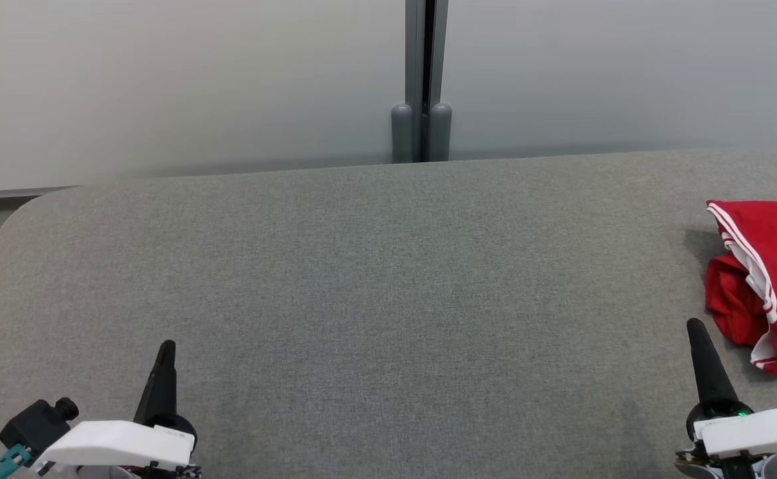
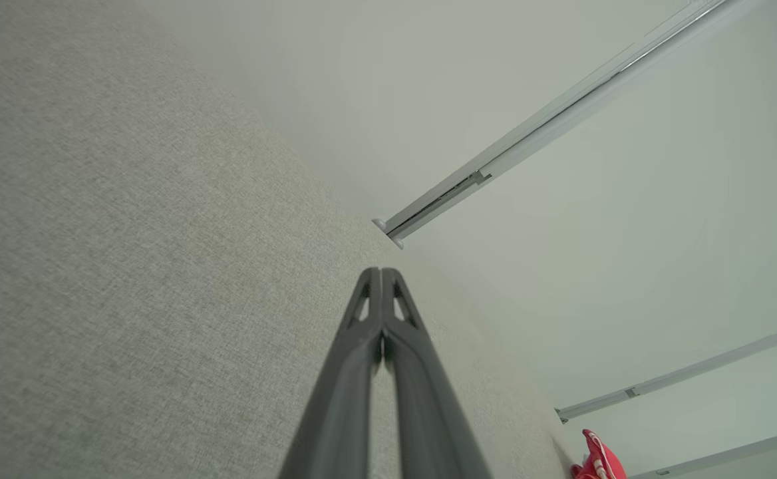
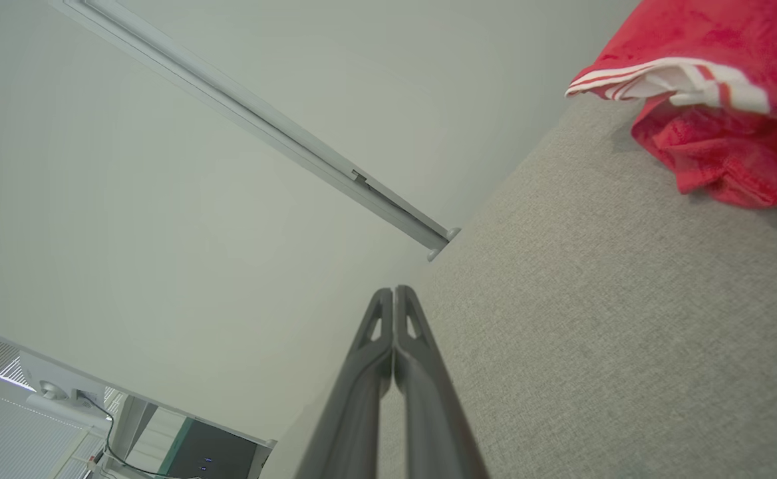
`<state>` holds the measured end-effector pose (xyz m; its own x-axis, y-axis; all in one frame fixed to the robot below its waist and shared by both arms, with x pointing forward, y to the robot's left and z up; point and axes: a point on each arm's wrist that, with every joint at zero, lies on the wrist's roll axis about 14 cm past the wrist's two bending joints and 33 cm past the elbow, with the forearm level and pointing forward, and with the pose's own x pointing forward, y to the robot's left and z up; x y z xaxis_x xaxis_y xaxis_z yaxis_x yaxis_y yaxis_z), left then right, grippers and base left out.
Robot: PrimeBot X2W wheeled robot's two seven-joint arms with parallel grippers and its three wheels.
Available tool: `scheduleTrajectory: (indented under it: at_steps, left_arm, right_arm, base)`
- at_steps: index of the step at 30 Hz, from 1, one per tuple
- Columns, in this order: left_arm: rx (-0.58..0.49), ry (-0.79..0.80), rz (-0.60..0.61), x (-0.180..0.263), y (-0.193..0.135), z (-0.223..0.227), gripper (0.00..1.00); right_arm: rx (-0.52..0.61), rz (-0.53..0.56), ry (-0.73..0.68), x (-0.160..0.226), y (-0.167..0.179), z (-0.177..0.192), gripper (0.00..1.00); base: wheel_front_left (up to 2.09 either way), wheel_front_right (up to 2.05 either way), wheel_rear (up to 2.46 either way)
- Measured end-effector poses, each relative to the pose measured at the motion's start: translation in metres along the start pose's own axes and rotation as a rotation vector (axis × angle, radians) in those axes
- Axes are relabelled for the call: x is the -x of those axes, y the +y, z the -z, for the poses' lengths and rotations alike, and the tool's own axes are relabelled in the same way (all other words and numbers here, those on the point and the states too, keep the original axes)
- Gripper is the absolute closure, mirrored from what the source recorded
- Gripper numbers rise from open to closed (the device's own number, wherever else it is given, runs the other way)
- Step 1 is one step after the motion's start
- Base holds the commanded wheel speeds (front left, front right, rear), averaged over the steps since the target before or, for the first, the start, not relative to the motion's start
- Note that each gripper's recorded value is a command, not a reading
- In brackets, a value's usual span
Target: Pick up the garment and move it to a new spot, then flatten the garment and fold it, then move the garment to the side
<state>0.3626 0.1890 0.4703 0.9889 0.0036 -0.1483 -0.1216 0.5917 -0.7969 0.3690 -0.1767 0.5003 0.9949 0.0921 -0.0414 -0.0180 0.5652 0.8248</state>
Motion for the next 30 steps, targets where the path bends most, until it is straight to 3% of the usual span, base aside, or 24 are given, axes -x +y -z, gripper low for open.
scheduleTrajectory:
  at_steps: [30]
  left_arm:
    - [0.313, -0.01, 0.045, -0.01, -0.009, -0.012, 1.0]
  right_arm:
    - [-0.295, 0.006, -0.047, -0.009, -0.005, -0.011, 1.0]
  base:
    - [0.0, 0.0, 0.0]
